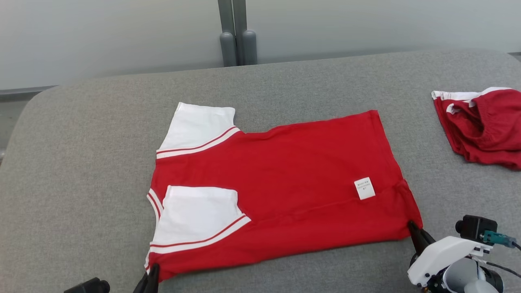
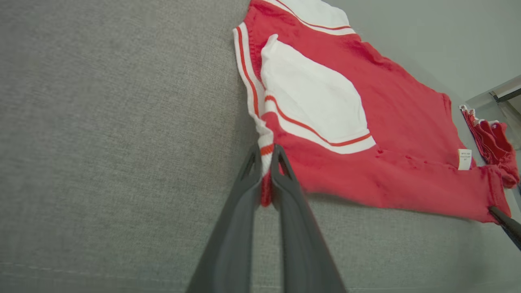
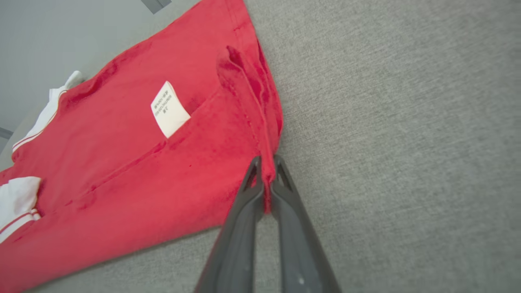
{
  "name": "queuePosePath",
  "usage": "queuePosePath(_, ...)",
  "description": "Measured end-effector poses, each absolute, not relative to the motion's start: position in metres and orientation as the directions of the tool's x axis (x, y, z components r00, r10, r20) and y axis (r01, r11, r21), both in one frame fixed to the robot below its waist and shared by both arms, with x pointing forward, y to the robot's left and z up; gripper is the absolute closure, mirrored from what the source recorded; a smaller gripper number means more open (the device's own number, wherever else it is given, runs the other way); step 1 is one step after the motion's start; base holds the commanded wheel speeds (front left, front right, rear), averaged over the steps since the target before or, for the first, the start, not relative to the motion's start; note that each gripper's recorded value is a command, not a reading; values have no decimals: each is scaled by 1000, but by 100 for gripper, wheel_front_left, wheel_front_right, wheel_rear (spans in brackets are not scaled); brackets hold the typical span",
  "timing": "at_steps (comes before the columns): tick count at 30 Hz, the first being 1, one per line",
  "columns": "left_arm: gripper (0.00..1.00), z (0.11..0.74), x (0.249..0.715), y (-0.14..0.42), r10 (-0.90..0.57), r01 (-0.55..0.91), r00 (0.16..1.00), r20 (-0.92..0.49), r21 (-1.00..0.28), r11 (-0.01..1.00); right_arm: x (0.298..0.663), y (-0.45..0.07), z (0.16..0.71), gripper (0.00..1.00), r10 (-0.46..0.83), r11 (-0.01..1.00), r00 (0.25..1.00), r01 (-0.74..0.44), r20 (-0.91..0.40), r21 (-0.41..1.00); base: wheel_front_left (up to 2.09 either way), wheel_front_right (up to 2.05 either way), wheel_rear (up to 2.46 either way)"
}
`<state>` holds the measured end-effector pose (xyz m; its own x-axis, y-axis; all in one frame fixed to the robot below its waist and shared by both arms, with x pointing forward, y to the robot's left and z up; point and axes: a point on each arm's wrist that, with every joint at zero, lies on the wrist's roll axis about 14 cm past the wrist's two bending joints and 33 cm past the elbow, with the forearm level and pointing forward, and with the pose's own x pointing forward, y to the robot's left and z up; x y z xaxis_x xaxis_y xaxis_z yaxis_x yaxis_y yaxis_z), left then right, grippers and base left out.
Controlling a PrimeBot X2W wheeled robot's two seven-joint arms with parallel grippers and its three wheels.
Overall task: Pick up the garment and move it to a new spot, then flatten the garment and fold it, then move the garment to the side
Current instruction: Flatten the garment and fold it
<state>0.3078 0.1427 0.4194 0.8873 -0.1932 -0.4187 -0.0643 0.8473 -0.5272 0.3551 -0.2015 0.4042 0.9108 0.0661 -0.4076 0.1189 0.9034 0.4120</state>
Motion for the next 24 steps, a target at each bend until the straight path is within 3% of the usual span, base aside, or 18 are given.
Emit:
queuePosePath(11,100,400,295,146,-195,-91,848,-493,-499,862,326,-201,401,100,54,895,889,158,-454,417,0,0,0)
queuePosePath(12,100,399,294,147,-195,-93,846,-497,-496,863,325,-202,401,87,48,895,890,163,-453,414,0,0,0)
queuePosePath(13,100,398,294,147,-194,-93,845,-499,-495,864,324,-203,402,39,44,894,891,167,-451,416,0,0,0)
queuePosePath(14,87,398,294,147,-194,-93,844,-500,-493,865,323,-205,402,0,39,894,892,170,-450,415,0,0,0)
queuePosePath(16,13,397,294,148,-193,-93,843,-502,-490,867,321,-207,402,0,29,894,891,179,-452,410,0,0,0)
queuePosePath(17,0,397,294,150,-190,-93,843,-503,-484,870,319,-209,401,0,23,894,891,185,-454,409,0,0,0)
queuePosePath(24,0,403,298,165,-169,-84,845,-507,-438,895,317,-227,410,0,-36,890,903,223,-428,397,0,0,0)
